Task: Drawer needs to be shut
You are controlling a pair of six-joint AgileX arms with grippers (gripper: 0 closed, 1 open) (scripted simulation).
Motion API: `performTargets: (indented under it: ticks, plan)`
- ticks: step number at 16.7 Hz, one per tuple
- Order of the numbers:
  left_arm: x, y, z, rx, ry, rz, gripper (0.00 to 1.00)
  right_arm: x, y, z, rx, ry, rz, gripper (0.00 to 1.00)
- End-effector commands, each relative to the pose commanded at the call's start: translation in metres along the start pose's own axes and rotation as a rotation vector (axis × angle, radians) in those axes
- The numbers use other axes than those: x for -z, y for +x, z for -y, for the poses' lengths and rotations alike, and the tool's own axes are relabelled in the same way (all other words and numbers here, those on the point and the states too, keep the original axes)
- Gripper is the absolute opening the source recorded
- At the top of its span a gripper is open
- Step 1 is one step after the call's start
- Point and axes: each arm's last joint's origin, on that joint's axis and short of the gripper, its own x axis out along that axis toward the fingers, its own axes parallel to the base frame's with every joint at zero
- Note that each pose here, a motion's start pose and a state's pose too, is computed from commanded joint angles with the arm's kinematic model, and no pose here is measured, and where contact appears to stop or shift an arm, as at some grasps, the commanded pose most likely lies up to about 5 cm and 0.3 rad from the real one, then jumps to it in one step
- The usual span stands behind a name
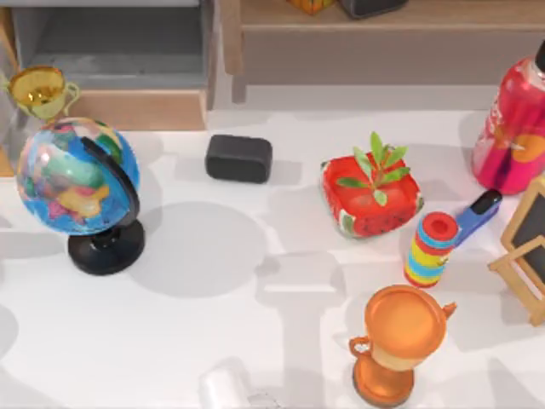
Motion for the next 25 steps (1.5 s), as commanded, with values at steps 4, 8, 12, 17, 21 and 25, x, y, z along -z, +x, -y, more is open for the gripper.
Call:
performTargets:
  ticks: [4,8,12,17,21,25]
  plan:
    - [0.000,0.031,0.000,0.000,-0.001,0.004,0.00,0.000,0.000,0.000,0.000,0.000,0.000,1.00]
    - [-0.001,0.058,-0.001,0.000,-0.001,0.001,0.00,0.000,0.000,0.000,0.000,0.000,0.000,1.00]
    - [0.000,0.057,-0.001,0.004,-0.003,0.000,0.00,0.000,0.000,0.000,0.000,0.000,0.000,1.00]
    - [0.001,0.085,0.000,0.005,-0.002,0.003,0.00,0.000,0.000,0.000,0.000,0.000,0.000,1.00]
    - [0.000,0.117,-0.003,0.000,-0.001,0.000,0.00,0.000,0.000,0.000,0.000,0.000,0.000,1.00]
    - [-0.001,0.120,-0.002,0.004,-0.003,0.000,0.00,0.000,0.000,0.000,0.000,0.000,0.000,1.00]
